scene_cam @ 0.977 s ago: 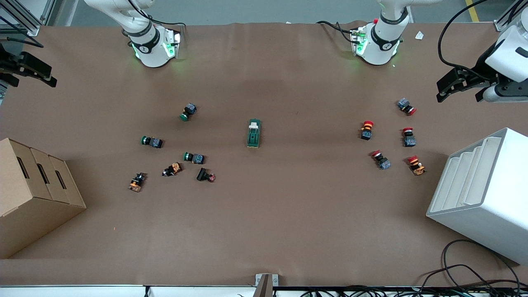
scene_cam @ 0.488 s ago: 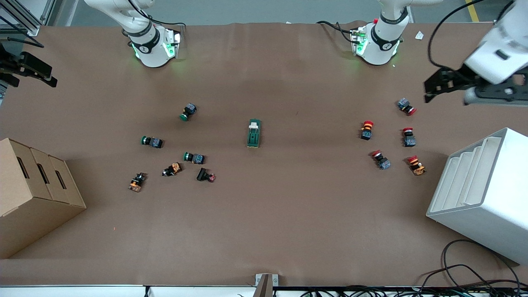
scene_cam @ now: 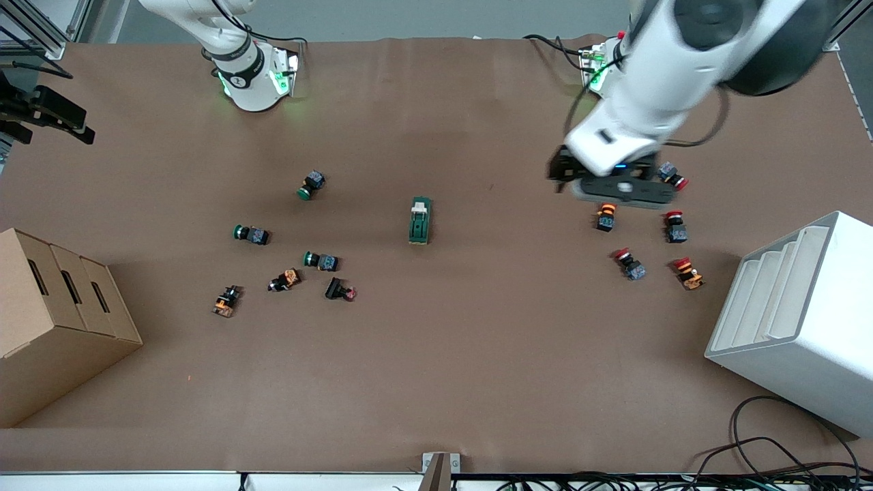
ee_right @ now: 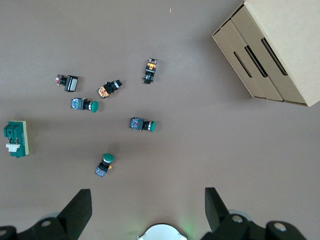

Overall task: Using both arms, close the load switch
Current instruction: 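Move the left gripper over the green load switch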

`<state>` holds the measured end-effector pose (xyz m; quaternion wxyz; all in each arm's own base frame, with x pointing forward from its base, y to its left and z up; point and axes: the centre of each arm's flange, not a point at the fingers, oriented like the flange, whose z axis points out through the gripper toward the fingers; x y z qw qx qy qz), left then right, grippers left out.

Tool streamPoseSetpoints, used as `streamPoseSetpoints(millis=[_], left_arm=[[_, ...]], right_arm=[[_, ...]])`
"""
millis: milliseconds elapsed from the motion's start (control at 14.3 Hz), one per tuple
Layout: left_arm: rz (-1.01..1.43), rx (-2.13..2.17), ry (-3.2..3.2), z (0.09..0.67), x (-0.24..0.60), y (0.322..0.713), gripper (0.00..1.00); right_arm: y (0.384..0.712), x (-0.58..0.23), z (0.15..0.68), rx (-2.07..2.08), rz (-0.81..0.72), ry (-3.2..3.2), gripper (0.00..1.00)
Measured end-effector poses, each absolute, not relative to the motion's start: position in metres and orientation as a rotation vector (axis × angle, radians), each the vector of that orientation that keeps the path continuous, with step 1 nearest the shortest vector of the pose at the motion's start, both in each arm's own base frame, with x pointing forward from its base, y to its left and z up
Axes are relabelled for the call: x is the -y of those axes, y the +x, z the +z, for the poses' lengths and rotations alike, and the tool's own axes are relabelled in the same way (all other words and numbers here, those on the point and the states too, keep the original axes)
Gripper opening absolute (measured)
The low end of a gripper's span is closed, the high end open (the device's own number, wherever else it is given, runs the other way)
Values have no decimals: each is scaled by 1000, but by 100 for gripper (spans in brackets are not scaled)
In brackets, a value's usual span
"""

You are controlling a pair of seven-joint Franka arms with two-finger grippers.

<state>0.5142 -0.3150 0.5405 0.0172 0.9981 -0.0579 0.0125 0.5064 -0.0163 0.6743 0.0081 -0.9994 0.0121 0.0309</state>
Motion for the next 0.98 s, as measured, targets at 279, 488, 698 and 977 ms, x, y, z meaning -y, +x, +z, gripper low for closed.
streamPoseSetpoints(millis=[279, 488, 698, 977], left_arm=[[56, 32, 3106, 490, 409, 473, 100], [169, -102, 3119, 443, 476, 439, 100], [269, -202, 3096, 383, 541, 396, 100], [471, -221, 3120, 313, 590, 339, 100]], right_arm=[[507, 17, 679, -41, 72, -3124, 100], [508, 18, 678, -44, 75, -3124, 100], [514, 19, 670, -45, 92, -3124, 100], [532, 20, 645, -48, 146, -3122, 100]])
